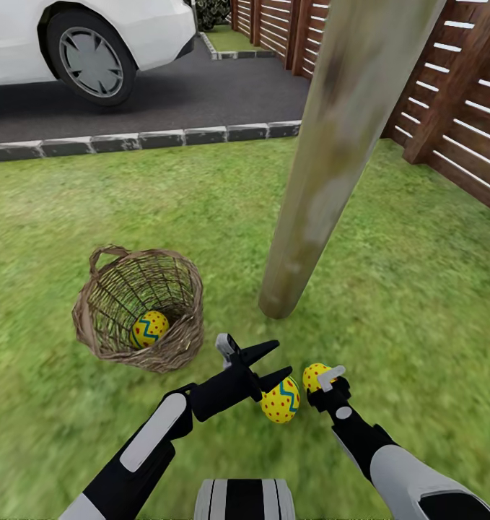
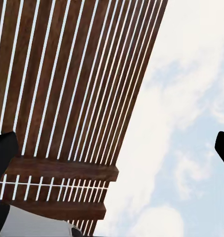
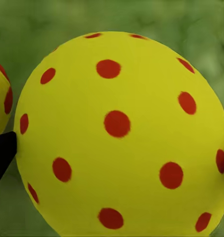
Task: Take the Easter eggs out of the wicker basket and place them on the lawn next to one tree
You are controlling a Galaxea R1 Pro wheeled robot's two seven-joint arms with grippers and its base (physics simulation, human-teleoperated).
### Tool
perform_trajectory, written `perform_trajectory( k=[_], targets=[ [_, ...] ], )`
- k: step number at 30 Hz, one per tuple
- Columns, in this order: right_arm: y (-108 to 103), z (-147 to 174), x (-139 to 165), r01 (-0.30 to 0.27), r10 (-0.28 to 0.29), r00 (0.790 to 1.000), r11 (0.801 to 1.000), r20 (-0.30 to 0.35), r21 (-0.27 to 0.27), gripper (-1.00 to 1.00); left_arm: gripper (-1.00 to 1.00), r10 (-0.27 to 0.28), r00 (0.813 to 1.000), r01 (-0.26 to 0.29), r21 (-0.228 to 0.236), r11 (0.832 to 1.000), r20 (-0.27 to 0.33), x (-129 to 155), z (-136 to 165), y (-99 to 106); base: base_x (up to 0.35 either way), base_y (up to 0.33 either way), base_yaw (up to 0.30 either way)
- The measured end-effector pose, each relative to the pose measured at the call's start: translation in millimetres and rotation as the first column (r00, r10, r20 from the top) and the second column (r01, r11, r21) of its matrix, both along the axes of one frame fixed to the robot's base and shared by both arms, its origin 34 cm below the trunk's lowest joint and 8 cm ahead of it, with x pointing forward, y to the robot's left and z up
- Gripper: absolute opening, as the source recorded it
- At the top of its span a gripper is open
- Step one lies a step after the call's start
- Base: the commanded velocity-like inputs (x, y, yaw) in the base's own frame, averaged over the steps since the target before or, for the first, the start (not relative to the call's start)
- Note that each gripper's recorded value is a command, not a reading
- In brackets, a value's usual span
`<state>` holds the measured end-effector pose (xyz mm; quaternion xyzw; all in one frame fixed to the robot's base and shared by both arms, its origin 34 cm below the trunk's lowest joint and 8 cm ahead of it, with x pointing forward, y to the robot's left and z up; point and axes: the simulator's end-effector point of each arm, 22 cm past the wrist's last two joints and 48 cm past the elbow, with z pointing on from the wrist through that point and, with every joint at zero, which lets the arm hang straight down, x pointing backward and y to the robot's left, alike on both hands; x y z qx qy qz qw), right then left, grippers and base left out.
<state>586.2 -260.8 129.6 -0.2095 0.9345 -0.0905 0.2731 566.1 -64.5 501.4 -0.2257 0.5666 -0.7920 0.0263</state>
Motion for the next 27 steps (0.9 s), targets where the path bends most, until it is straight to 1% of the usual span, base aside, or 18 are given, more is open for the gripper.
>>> perform_trajectory(
  k=[3,13,14,24,26,27],
  targets=[
    [1,0,6,0.001,-0.001,1.0,1.0,0.014,0.004,-1.0,1.0,0.0,1.0,0.0,-0.001,1.0,-0.012,0,-6,-1,0.0,0.0,0.0],
    [2,0,7,-0.003,0.003,1.0,1.0,0.015,0.005,-1.0,1.0,-0.001,1.0,0.001,-0.001,1.0,-0.013,0,-6,0,0.0,0.0,0.0],
    [2,0,7,-0.003,0.003,1.0,1.0,0.015,0.006,1.0,1.0,-0.001,1.0,0.001,-0.001,1.0,-0.013,0,-6,0,0.0,0.0,0.0],
    [1,0,7,-0.013,0.013,1.0,1.0,0.014,0.003,1.0,1.0,-0.001,1.0,0.001,-0.001,1.0,-0.013,0,-6,0,0.0,0.0,0.0],
    [-3,-4,-4,-0.005,0.005,1.0,1.0,-0.011,-0.003,1.0,1.0,-0.001,1.0,0.001,-0.002,1.0,-0.005,0,-2,-1,0.0,0.0,0.0],
    [-9,-8,-17,0.007,-0.007,0.999,1.0,-0.035,-0.025,1.0,1.0,-0.001,1.0,0.001,-0.002,1.0,-0.001,0,0,-1,0.0,0.0,0.0]
  ],
)
